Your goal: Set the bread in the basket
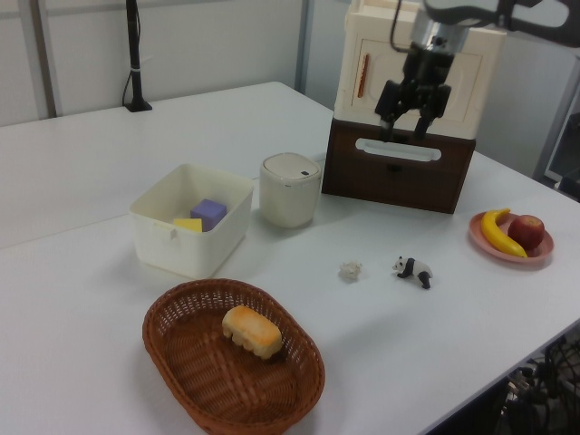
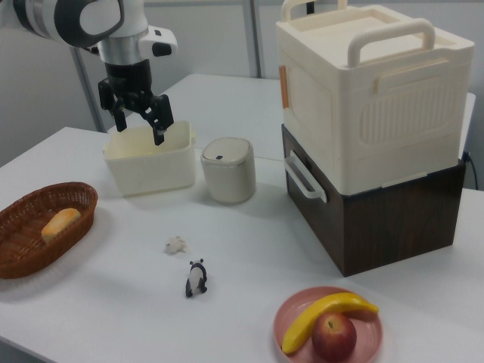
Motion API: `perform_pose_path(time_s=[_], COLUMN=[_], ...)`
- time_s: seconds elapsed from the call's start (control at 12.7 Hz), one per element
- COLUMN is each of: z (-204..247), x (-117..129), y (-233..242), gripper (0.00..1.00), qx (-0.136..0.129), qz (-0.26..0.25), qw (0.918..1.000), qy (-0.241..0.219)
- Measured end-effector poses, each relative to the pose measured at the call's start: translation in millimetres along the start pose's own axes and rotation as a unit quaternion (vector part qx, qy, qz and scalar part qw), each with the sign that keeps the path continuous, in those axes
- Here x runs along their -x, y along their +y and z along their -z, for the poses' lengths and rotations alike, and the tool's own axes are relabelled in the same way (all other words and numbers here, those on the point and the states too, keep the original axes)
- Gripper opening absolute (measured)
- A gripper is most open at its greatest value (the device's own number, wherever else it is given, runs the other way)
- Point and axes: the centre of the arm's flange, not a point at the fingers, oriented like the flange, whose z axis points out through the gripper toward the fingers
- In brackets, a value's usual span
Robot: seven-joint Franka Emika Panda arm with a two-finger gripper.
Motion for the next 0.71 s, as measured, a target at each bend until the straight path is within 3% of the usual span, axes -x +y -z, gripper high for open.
perform_pose_path(time_s=[0.71], z=[-4.9], x=[-1.0], y=[1.4], gripper=[1.0], qx=[-0.003], qz=[-0.005], qw=[1.0], qy=[-0.004])
